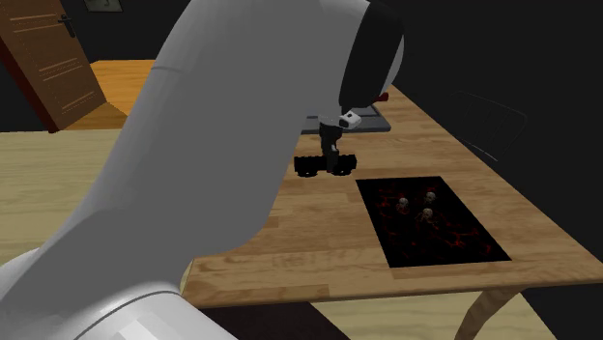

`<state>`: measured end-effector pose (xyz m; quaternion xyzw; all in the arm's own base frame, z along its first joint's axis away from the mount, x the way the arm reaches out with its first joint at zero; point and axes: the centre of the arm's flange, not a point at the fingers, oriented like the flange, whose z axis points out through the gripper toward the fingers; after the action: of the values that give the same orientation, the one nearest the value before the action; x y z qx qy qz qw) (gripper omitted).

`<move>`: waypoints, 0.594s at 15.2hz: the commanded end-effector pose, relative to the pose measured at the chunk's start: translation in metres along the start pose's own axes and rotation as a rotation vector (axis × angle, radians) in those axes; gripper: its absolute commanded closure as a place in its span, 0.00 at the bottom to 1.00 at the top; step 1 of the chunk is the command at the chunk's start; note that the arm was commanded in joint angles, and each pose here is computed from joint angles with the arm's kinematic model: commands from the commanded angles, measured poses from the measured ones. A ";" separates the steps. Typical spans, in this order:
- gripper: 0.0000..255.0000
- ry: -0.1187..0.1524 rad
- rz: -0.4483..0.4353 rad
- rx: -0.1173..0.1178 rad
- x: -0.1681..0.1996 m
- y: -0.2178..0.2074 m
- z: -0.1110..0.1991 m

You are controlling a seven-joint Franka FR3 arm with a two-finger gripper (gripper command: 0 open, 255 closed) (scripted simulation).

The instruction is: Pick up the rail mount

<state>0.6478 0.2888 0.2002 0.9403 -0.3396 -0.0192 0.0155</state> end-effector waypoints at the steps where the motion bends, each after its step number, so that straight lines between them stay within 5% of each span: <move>1: 1.00 0.000 0.000 -0.001 0.000 0.000 0.001; 9: 1.00 0.000 0.000 -0.001 0.000 0.001 -0.020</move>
<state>0.6475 0.2890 0.2147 0.9402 -0.3396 -0.0196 0.0160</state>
